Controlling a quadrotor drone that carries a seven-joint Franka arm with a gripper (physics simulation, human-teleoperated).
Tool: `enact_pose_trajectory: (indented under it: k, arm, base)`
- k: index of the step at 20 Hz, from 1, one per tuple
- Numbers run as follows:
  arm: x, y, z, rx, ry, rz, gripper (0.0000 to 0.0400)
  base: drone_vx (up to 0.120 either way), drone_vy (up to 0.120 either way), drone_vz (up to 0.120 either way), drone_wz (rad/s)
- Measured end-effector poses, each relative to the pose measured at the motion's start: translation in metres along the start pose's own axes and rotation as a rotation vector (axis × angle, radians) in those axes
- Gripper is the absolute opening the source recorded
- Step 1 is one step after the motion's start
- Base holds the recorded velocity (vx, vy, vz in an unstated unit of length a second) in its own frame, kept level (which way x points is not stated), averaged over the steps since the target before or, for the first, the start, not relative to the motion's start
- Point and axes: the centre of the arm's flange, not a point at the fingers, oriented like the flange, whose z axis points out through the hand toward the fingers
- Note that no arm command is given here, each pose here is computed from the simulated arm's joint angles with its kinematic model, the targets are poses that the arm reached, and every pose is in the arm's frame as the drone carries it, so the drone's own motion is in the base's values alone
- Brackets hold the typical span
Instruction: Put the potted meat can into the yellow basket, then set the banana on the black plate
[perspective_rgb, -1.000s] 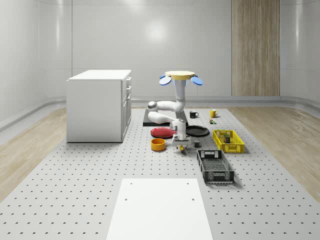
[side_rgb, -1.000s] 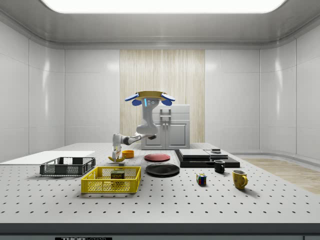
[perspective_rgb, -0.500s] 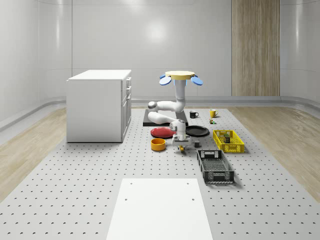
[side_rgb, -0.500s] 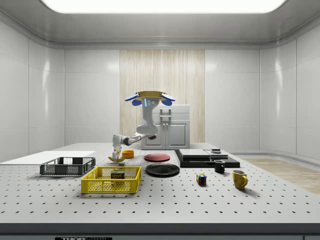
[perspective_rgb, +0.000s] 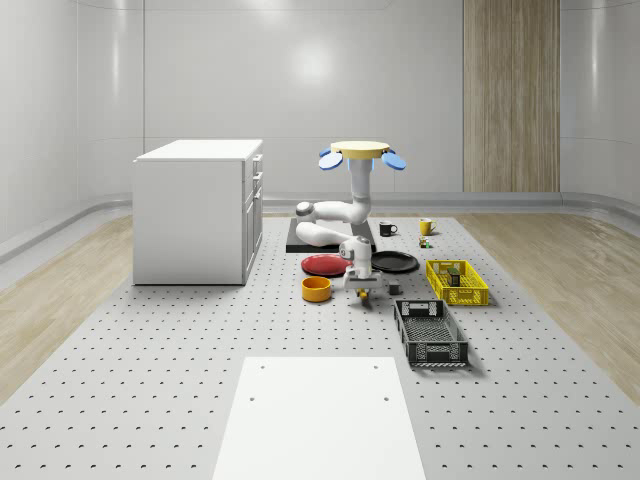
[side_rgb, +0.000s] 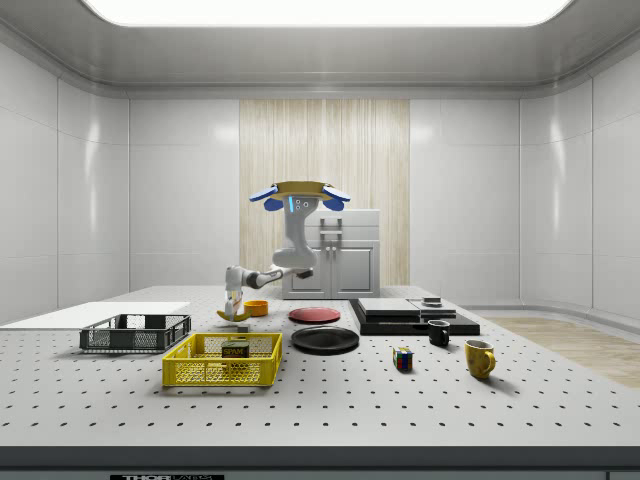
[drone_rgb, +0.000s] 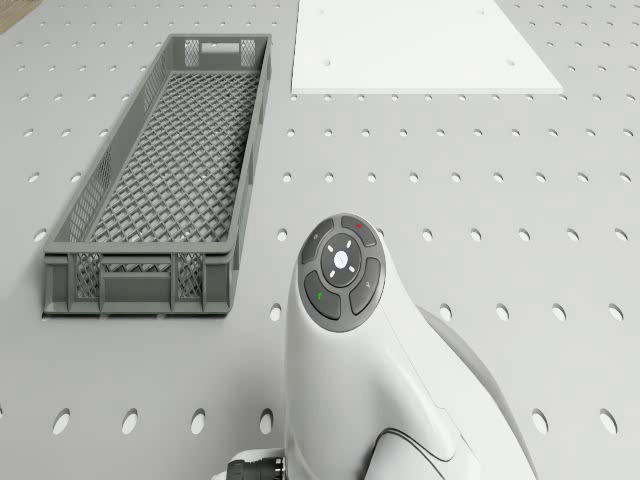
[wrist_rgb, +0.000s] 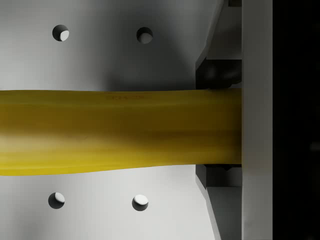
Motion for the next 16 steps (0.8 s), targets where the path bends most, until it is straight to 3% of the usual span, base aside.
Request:
enact_pose_trajectory:
  k: [10, 12, 16]
  arm:
    - [0.000, 0.000, -0.017, -0.001, 0.002, -0.007, 0.0193]
    - [0.000, 0.000, -0.018, -0.001, 0.002, -0.009, 0.0193]
    - [0.000, 0.000, -0.019, -0.001, 0.002, -0.010, 0.0193]
  base:
    - [0.000, 0.000, 0.120, 0.000]
    - [0.000, 0.080, 0.120, 0.000]
    - [-0.120, 0.120, 0.100, 0.000]
